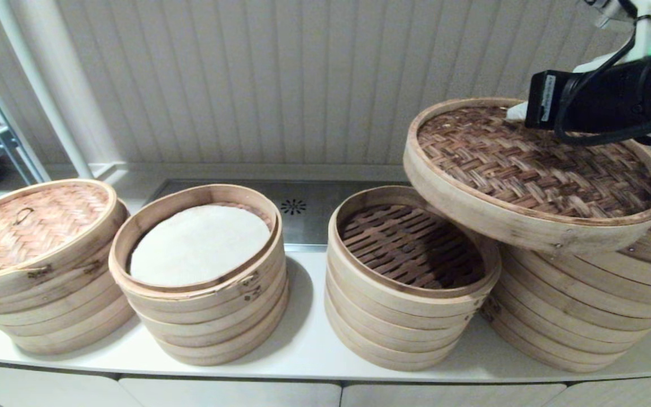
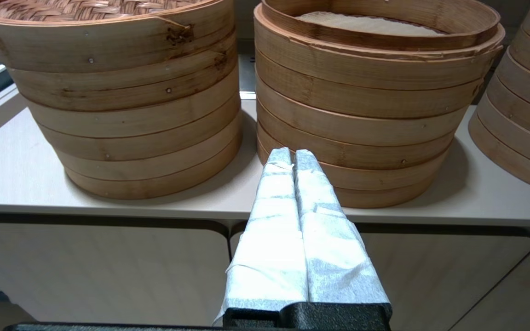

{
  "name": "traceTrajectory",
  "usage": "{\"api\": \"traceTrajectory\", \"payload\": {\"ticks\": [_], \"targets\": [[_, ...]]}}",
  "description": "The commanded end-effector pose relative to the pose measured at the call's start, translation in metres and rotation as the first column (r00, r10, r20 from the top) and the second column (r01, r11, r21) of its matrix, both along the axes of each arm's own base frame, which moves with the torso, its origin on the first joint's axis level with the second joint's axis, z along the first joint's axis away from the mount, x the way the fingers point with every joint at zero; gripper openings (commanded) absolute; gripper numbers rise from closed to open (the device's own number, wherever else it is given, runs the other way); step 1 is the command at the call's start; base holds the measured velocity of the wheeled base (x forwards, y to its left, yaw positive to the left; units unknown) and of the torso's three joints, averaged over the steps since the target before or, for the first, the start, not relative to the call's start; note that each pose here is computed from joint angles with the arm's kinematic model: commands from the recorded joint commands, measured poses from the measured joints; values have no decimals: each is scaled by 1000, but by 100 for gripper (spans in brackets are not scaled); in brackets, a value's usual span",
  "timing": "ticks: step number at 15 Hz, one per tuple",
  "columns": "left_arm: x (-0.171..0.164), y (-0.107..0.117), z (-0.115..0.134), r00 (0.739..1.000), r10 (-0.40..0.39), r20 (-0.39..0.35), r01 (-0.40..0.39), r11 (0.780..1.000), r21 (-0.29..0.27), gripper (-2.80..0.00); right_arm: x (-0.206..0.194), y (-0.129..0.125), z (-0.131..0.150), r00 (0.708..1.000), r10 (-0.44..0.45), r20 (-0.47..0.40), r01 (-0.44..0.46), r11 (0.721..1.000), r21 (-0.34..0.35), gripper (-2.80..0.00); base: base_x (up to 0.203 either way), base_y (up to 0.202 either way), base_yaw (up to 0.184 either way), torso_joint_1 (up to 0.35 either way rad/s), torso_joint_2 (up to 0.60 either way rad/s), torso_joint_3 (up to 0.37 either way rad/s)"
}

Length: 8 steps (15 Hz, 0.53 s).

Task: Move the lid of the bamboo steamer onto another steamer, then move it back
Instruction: Put the steamer

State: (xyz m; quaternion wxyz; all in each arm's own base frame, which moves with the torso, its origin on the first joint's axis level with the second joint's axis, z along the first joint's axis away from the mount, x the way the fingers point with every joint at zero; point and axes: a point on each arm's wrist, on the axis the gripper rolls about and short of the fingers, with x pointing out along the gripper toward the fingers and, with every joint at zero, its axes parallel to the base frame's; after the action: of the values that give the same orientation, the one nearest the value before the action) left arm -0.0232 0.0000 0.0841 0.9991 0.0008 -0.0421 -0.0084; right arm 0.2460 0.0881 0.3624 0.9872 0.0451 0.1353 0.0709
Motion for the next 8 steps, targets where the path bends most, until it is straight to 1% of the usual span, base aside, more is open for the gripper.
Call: {"api": "traceTrajectory", "payload": {"ticks": [1,4,8], "targets": [[3,0,-9,999,0,-32,0,1000,0,-280,6,13,-8,999,33,-30,-33,999,-11,-280,0,0,0,0,0,0],[3,0,-9,999,0,-33,0,1000,0,-280,18,28,-24,994,66,-81,-69,997,-30,-280,0,0,0,0,0,0],[3,0,-9,999,0,-34,0,1000,0,-280,31,48,-39,987,105,-123,-112,993,-47,-280,0,0,0,0,0,0]]}}
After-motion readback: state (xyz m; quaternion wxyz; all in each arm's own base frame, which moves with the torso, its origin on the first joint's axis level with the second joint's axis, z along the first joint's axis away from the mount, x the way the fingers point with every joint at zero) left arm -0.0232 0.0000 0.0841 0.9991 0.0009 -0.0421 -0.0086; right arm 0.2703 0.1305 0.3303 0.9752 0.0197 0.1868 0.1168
